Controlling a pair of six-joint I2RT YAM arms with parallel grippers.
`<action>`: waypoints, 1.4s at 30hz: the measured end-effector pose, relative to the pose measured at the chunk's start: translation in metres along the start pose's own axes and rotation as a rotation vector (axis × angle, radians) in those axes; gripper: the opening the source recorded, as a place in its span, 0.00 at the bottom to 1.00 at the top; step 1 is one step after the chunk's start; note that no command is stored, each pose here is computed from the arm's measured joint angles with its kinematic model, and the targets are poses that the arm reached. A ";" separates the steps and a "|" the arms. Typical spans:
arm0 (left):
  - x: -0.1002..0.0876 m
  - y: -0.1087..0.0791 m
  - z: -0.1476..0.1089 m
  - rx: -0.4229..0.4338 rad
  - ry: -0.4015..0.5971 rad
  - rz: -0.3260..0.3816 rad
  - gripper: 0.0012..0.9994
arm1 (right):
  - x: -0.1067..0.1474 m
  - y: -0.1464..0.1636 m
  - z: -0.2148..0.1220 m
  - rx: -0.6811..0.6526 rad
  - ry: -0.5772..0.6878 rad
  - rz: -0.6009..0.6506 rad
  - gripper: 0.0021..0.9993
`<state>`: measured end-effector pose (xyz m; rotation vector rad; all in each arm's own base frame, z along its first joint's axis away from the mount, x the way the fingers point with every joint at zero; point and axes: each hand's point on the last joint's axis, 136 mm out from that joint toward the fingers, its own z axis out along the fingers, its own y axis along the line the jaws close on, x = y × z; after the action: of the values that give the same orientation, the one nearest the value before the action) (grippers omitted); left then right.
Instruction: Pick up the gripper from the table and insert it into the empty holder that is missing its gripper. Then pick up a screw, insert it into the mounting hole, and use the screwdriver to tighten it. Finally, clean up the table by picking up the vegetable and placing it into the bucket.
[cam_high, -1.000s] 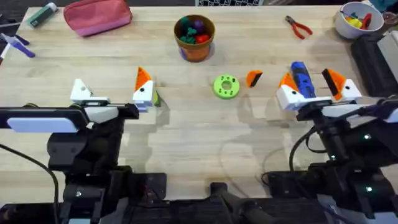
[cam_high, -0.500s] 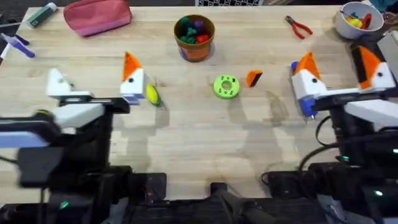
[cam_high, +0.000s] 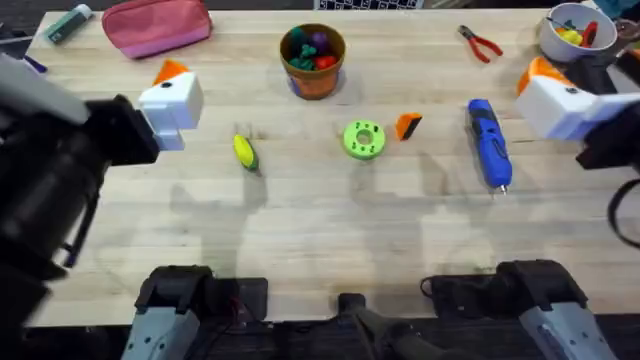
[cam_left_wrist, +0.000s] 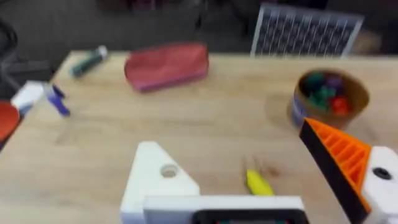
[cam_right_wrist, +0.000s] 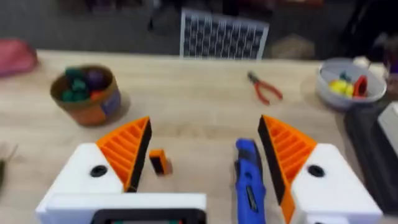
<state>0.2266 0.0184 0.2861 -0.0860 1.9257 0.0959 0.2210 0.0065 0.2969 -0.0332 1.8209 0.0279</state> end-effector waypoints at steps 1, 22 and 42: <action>0.004 0.000 0.003 -0.003 0.056 0.006 0.99 | 0.003 0.000 0.002 0.000 0.052 0.002 0.99; 0.070 -0.003 0.043 -0.034 0.717 0.041 0.99 | 0.076 -0.001 0.035 -0.006 0.790 0.026 0.99; 0.139 -0.040 0.057 -0.108 1.116 -0.332 0.99 | 0.086 -0.001 0.043 -0.006 0.843 0.028 0.99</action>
<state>0.2357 -0.0176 0.1345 -0.6388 2.9775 -0.0998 0.2409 0.0066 0.2027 -0.0250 2.6643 0.0431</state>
